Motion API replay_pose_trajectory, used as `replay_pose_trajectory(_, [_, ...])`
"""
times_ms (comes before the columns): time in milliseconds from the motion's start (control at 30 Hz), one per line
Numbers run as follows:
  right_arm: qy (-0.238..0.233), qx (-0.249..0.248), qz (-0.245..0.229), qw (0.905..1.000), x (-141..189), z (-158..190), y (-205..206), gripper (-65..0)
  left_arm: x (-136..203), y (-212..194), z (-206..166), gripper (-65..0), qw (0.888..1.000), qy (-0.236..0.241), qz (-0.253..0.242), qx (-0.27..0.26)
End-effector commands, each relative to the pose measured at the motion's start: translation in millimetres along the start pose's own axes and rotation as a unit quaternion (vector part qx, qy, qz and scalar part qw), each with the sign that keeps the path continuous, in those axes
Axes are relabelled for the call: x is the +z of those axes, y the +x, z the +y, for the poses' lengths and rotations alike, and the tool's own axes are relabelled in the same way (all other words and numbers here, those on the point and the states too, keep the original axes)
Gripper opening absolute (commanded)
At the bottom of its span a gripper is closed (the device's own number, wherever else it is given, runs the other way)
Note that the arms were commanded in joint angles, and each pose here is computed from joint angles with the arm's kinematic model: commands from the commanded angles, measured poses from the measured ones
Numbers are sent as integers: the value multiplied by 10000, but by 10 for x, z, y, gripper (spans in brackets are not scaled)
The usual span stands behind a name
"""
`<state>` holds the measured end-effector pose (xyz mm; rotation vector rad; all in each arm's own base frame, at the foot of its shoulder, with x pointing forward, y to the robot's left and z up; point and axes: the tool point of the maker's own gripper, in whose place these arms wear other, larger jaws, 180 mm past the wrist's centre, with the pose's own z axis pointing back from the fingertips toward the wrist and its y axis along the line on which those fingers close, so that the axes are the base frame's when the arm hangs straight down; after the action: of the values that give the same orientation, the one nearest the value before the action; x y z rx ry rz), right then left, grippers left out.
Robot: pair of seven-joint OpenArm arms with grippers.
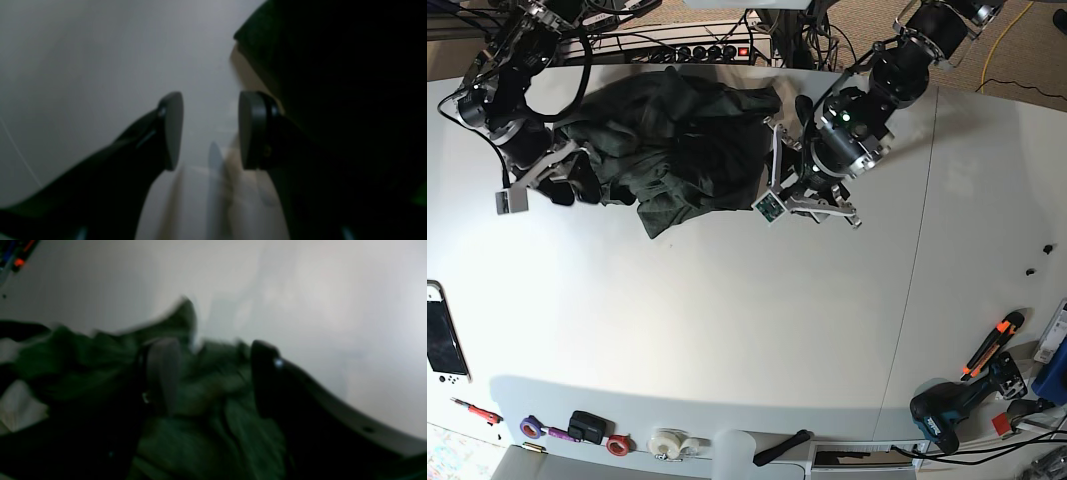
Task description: Layout the t-shirt on the table in an organized manner, then fold the t-shirt properly
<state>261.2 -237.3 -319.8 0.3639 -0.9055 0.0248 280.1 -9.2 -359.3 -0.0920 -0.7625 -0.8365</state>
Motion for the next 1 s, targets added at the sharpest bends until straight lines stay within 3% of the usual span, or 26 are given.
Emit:
replay_pose_trajectory(0, [2,32,-250,9997,32,-63,140,-295,39,149,44,-373,9996,25,-266,38])
replay_pose_trajectory(233, [-92,-551,-240,9982,-113,-535,87,-295,39,148,19,-373,9996,-45,-264,85])
replay_pose_trajectory(367, [-144,-875,32,9961,-272,-705,-17,-295,39,150,19,-373,9996,-45,-270,88])
replay_pose_trajectory(600, [385,-1367,614,9880,-352,-563,-289,-296,39,152,20,-373,9996,-41,-277,88])
replay_pose_trajectory(733, [691,-1461,642,9848,-339,-451,-279,-299,39,154,22,-373,9996,-39,-282,89])
replay_pose_trajectory(800, [691,-1460,641,9848,-338,-452,-278,-353,39,154,21,-373,9996,-40,-280,87])
replay_pose_trajectory(933, [718,-1456,583,9850,-326,-457,-241,-650,39,154,22,-373,9996,-39,-280,89])
replay_pose_trajectory(967, [795,-1483,480,9846,-318,-440,-194,-650,39,154,22,-373,9996,-39,-282,89])
